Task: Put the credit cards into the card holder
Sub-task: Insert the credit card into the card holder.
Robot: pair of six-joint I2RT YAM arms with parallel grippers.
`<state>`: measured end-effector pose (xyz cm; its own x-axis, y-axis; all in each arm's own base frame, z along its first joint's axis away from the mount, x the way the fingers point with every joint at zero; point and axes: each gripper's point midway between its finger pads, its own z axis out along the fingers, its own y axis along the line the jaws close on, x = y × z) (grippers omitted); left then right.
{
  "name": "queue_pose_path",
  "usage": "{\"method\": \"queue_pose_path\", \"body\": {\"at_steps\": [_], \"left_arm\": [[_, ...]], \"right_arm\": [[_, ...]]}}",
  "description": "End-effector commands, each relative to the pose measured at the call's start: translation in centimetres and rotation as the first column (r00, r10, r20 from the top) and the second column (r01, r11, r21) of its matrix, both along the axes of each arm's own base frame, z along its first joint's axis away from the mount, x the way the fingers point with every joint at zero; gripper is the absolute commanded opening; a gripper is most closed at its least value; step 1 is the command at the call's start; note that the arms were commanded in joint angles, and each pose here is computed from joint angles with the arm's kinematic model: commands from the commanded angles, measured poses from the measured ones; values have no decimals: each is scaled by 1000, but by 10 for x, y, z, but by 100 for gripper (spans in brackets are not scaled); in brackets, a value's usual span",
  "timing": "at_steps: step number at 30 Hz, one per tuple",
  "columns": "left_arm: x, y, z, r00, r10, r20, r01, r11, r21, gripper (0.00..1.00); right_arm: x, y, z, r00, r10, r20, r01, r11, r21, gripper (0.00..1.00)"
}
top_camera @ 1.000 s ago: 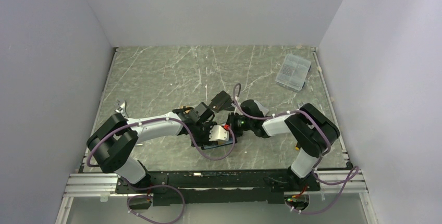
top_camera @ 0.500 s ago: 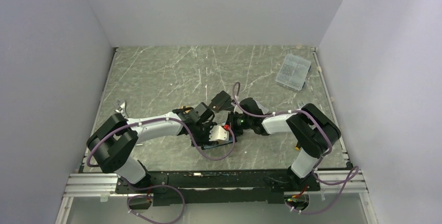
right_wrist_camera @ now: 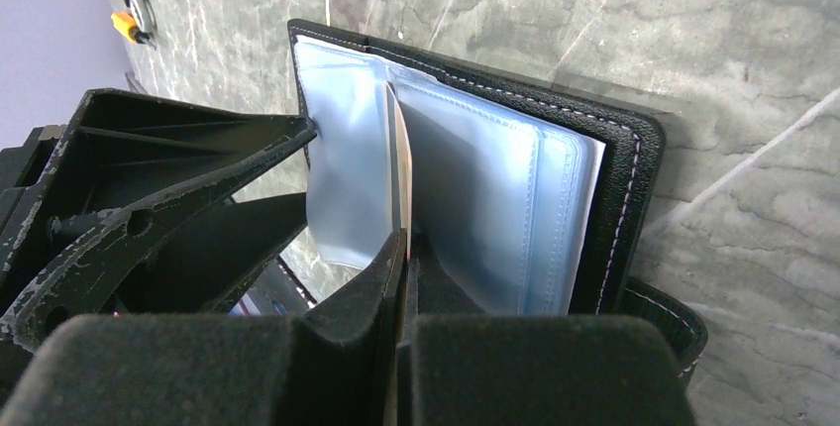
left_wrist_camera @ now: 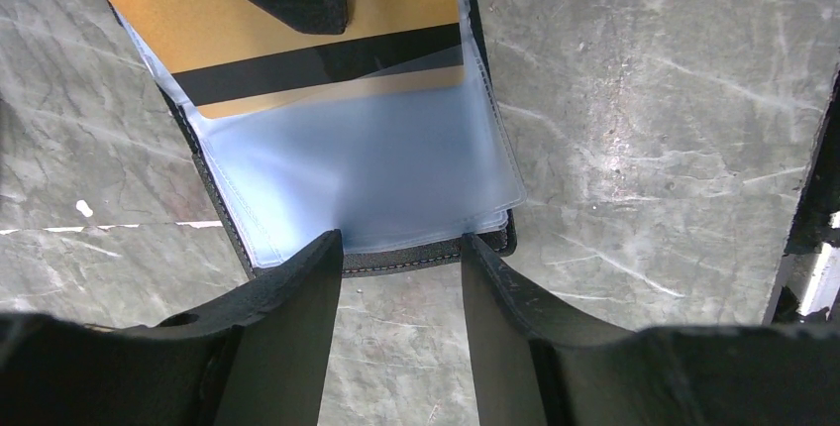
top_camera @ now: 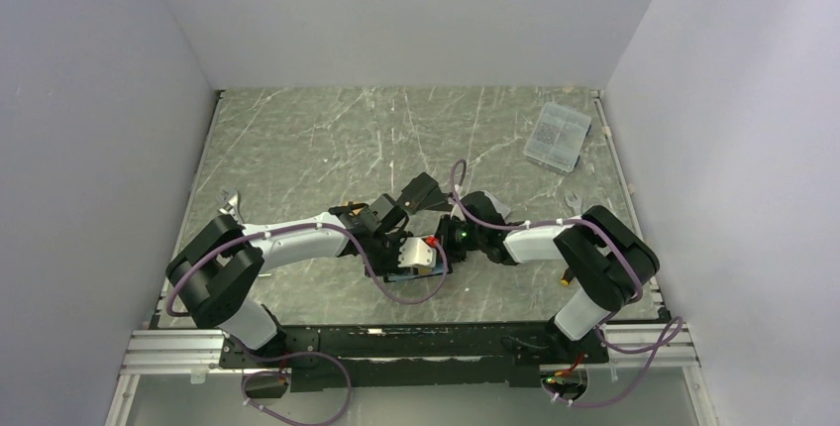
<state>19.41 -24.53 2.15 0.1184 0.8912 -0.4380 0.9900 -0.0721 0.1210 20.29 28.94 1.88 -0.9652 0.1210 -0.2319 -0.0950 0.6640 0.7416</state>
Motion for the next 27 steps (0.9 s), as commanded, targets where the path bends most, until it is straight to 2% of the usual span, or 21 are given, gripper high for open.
{"method": "queue_pose_path", "body": {"at_steps": [1,19,21,23,27], "left_arm": [[7,5,-4,1000,13,21,-14,999,37,51],[8,5,-4,1000,11,29,-12,999,37,50],[8,5,-4,1000,13,26,-14,999,39,50],[8,5,-4,1000,13,27,-14,999,39,50],[8,6,-5,1000,11,29,-12,999,40,50]], "right_arm": [[-19,-30,-43,996,-40,-78,26,985,-173,0],[-21,-29,-51,989,88,-122,-113,969,-218,0],[-19,-27,-50,988,95,-121,-120,968,-219,3],[-17,-26,-50,988,99,-118,-124,965,-229,12],[-10,-32,-45,993,74,-88,-96,957,-274,23]]}}
